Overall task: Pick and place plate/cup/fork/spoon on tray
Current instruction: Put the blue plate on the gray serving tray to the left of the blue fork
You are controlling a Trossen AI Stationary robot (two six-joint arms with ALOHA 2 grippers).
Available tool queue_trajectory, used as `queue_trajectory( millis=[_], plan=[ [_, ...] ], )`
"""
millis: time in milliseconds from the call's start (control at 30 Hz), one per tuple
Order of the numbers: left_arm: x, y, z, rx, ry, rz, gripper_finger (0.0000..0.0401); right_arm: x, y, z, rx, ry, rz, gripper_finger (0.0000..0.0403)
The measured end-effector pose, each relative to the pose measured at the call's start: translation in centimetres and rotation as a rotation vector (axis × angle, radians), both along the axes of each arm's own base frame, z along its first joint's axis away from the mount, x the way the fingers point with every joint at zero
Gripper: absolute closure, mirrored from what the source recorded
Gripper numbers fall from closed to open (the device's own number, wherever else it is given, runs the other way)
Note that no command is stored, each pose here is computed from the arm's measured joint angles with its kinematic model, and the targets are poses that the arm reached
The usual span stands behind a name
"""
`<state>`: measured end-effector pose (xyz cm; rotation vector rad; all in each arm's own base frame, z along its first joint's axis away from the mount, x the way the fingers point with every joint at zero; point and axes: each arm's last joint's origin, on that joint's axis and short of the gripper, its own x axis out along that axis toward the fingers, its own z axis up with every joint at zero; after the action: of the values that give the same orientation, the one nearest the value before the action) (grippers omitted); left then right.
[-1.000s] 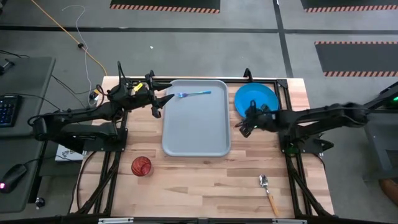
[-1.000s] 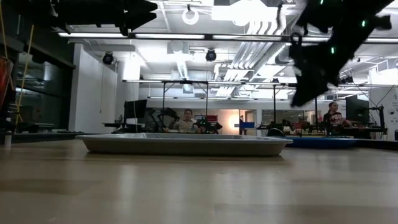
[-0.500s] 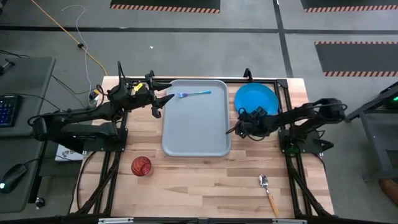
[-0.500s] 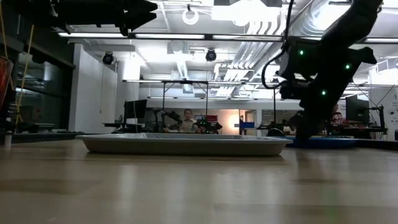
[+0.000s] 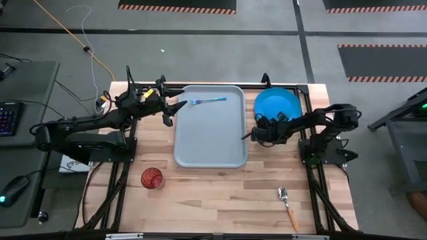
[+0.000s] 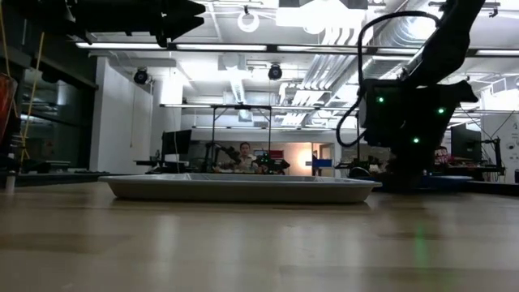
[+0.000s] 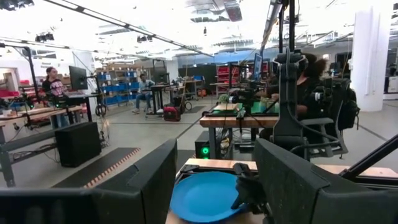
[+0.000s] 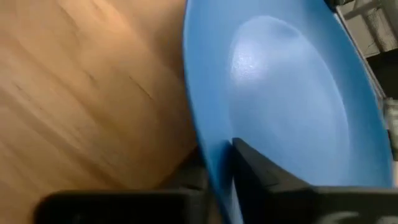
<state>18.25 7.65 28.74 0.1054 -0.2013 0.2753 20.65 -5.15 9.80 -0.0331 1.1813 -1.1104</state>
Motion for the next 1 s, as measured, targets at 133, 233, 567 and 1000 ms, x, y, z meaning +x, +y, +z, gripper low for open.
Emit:
queue_trajectory(
  millis=[133, 233, 567, 1000],
  plan=[
    [0.0, 0.0, 0.0, 0.000, 0.001, 0.000, 0.0197, 0.7, 0.6, 1.9, 0.015, -0.040, 0.026, 0.0380],
    [0.0, 0.0, 0.0, 0.000, 0.001, 0.000, 0.0197, 1.5, 1.9, 4.2, 0.012, -0.078, 0.077, 0.0396],
    [0.0, 0.0, -0.1, -0.003, 0.008, 0.000, 0.0197, 7.9, 10.5, 12.1, -0.110, -0.323, 0.533, 0.0402],
    [0.0, 0.0, 0.0, 0.000, 0.000, 0.000, 0.0197, 17.7, 16.2, 6.4, -0.144, 0.085, 0.919, 0.0403]
  ],
)
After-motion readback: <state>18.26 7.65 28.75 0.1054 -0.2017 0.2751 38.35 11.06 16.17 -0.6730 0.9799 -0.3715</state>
